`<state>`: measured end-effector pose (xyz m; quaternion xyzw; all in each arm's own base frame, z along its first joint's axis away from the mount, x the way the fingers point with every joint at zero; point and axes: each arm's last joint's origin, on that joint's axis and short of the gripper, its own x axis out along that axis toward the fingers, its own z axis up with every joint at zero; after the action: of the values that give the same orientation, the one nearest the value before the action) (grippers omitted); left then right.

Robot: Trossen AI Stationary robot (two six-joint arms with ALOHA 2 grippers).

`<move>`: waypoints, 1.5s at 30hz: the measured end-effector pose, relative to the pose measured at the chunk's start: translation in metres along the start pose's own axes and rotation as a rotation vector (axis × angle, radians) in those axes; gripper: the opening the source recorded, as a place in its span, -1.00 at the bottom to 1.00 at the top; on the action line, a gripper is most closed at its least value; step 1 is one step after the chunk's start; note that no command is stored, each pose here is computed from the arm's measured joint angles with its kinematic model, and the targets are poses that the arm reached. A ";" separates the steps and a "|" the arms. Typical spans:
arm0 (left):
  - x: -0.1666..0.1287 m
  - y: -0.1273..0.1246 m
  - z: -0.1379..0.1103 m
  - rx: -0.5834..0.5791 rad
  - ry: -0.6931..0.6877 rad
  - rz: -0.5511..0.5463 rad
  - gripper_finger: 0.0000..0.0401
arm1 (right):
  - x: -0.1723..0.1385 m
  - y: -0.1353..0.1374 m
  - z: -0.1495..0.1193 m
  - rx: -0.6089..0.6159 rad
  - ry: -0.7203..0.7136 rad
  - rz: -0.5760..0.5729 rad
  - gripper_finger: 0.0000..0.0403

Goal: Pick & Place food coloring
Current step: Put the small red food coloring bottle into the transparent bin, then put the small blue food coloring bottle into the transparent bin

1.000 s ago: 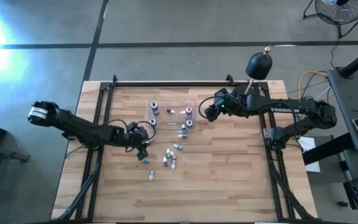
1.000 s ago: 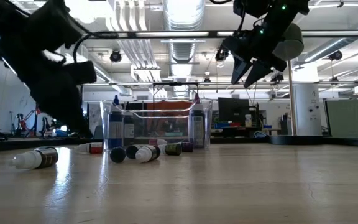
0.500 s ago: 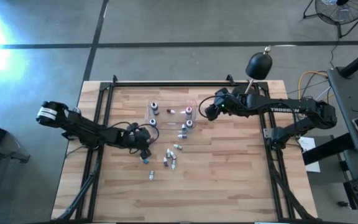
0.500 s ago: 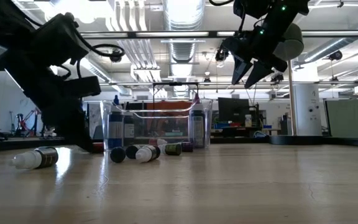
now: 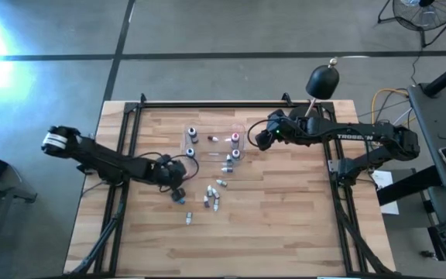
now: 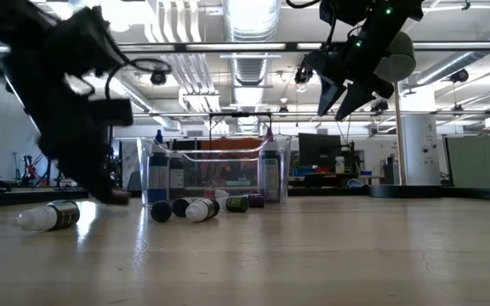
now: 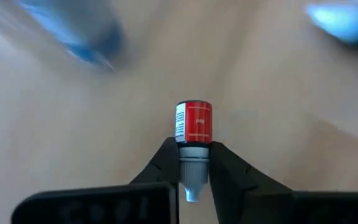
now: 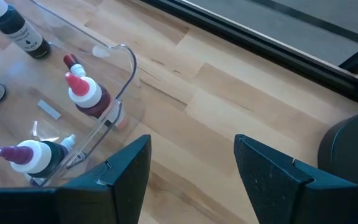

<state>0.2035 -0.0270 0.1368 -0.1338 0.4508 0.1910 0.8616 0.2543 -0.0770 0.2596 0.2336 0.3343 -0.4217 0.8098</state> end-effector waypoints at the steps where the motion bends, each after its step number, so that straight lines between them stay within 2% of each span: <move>1: -0.009 -0.003 0.003 0.014 0.023 -0.020 -0.88 | 0.000 0.000 0.000 -0.001 0.000 0.000 0.11; 4: -0.045 -0.012 0.021 0.055 -0.003 -0.068 -0.85 | 0.000 0.000 0.000 -0.003 0.004 -0.003 0.11; 7: -0.088 -0.018 0.055 0.097 -0.224 -0.140 -0.83 | 0.000 -0.001 -0.001 -0.008 0.013 -0.010 0.11; 9: -0.105 -0.012 0.077 0.112 -0.418 -0.091 -0.82 | 0.000 -0.001 -0.002 -0.010 0.016 -0.013 0.11; 11: -0.100 0.003 0.095 0.089 -0.499 -0.009 -0.80 | 0.000 -0.001 -0.002 -0.010 0.016 -0.013 0.11; 13: -0.082 0.021 0.105 0.032 -0.454 0.045 -0.72 | 0.000 -0.001 -0.002 -0.010 0.016 -0.013 0.11; 17: -0.053 0.039 0.114 -0.066 -0.308 0.024 -0.42 | 0.000 -0.001 -0.002 -0.010 0.016 -0.012 0.11; 19: -0.065 0.037 0.129 -0.078 -0.328 0.034 -0.28 | 0.000 -0.001 -0.002 -0.011 0.017 -0.013 0.11; 21: -0.081 0.034 0.132 -0.061 -0.265 0.062 -0.18 | 0.000 -0.002 -0.002 -0.014 0.021 -0.016 0.11; 23: -0.096 0.025 0.124 -0.010 -0.190 0.053 -0.15 | 0.000 -0.002 -0.003 -0.018 0.028 -0.021 0.11; 26: -0.112 0.004 0.098 0.116 -0.147 -0.069 -0.14 | 0.000 -0.002 -0.003 -0.032 0.028 -0.021 0.11; 29: -0.096 -0.020 0.049 0.278 -0.016 -0.209 -0.14 | 0.001 -0.002 -0.003 -0.044 0.025 -0.027 0.11; 31: -0.085 -0.036 0.027 0.423 -0.036 -0.277 -0.13 | 0.001 -0.003 -0.004 -0.046 0.027 -0.030 0.11; 34: -0.063 -0.044 0.004 0.598 -0.044 -0.235 -0.13 | 0.003 -0.004 -0.006 -0.049 0.033 -0.034 0.11; 36: -0.052 -0.045 -0.001 0.609 -0.030 -0.237 -0.13 | 0.004 -0.004 -0.008 -0.052 0.039 -0.039 0.11; 39: -0.030 -0.035 -0.022 0.642 0.119 -0.169 -0.13 | 0.006 -0.005 -0.011 -0.054 0.052 -0.038 0.11; 45: -0.017 -0.037 -0.026 0.658 0.095 -0.190 -0.13 | 0.009 -0.008 -0.017 -0.035 0.074 -0.047 0.11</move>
<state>0.1924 -0.0743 0.1388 0.1009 0.5136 -0.0521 0.8505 0.2459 -0.0746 0.2404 0.2270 0.3765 -0.4258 0.7908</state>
